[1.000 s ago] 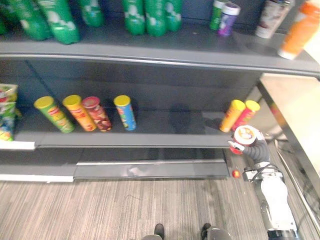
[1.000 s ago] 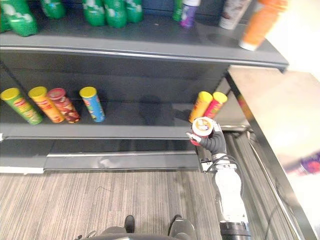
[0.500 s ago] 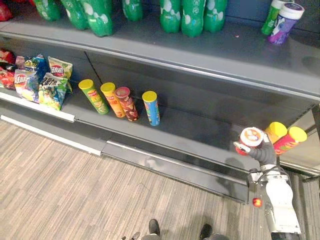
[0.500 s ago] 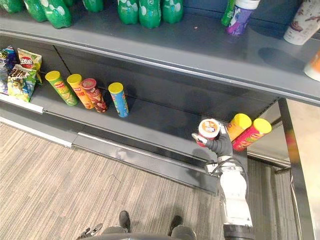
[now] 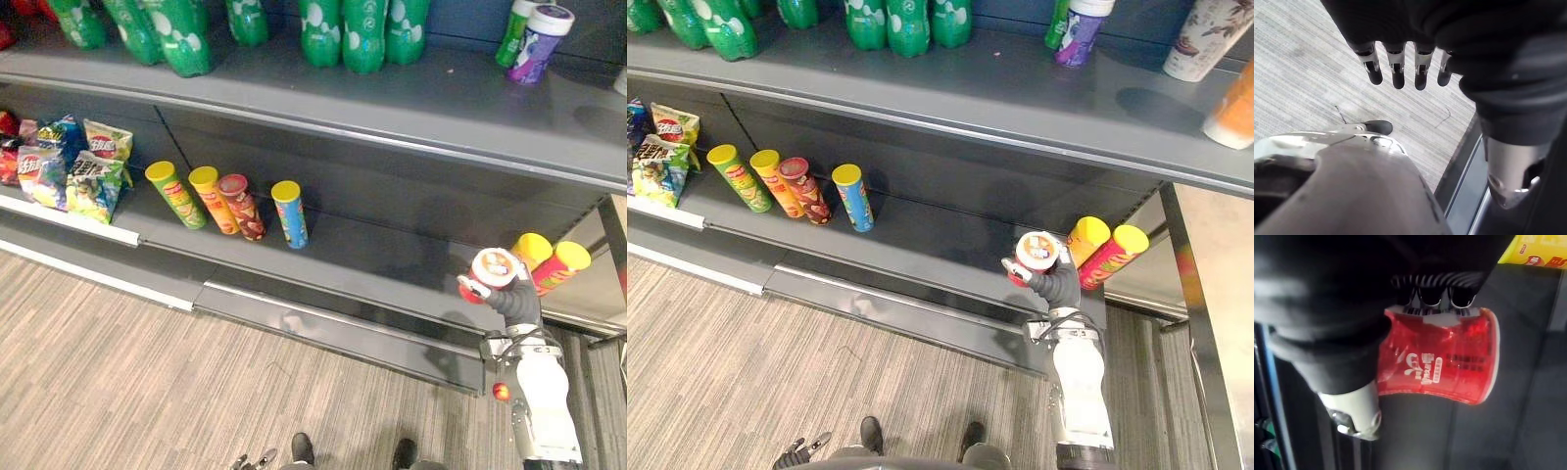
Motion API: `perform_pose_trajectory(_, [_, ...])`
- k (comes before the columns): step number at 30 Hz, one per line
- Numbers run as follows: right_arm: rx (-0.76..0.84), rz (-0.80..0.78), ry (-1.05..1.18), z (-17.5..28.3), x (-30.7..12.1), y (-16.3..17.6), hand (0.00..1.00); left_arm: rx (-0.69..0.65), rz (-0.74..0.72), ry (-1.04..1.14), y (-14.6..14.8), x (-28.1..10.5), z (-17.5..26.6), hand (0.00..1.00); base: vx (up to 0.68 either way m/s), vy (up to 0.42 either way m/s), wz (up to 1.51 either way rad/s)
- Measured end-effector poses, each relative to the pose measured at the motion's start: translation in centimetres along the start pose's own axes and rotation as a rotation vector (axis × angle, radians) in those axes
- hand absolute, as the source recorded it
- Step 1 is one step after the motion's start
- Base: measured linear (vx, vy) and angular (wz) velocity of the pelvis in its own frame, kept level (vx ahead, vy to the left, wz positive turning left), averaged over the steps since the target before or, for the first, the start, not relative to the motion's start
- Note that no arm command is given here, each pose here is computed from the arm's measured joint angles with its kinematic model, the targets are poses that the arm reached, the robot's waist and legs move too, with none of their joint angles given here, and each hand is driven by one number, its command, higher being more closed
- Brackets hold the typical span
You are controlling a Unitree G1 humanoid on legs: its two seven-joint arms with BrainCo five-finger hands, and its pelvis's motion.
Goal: Put the gum and the chips on the shelf.
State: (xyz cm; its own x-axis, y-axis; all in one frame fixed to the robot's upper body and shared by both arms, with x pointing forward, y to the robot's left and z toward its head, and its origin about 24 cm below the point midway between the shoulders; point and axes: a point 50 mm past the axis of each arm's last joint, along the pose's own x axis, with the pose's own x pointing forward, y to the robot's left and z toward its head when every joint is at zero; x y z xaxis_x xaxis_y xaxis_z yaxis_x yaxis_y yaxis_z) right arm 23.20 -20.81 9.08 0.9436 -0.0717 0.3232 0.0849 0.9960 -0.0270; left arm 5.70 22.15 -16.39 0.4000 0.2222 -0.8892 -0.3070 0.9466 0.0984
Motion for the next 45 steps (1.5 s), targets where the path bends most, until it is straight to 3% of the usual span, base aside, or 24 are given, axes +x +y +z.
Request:
perform_pose_trajectory(10, [0.089,0.131,-0.231,5.3,1.8,0.2,1.00,0.026,-0.001,0.027,0.2,0.0,-0.5,0.00,0.01,-0.016,-0.24])
perform_pose_trajectory(22, [0.017,0.277,-0.430,10.3,5.2,1.6,1.00,0.044,-0.002,0.053,0.5,-0.2,-1.1,0.00,-0.03,-0.009,-0.07])
perform_pose_trajectory(27, [-0.004,0.311,-0.406,10.8,8.8,2.5,1.00,0.068,-0.002,0.067,0.8,-0.2,-1.2,0.00,0.02,-0.002,0.01])
perform_pose_trajectory(36, [-0.048,0.236,-0.356,13.8,15.8,2.4,1.00,0.100,-0.014,0.088,0.6,-0.2,-1.3,0.00,0.03,-0.005,0.07])
perform_pose_trajectory(45, [-0.039,0.198,-0.307,15.7,19.2,3.0,1.00,0.105,-0.023,0.101,0.6,-0.2,-1.4,0.00,0.00,-0.001,0.00])
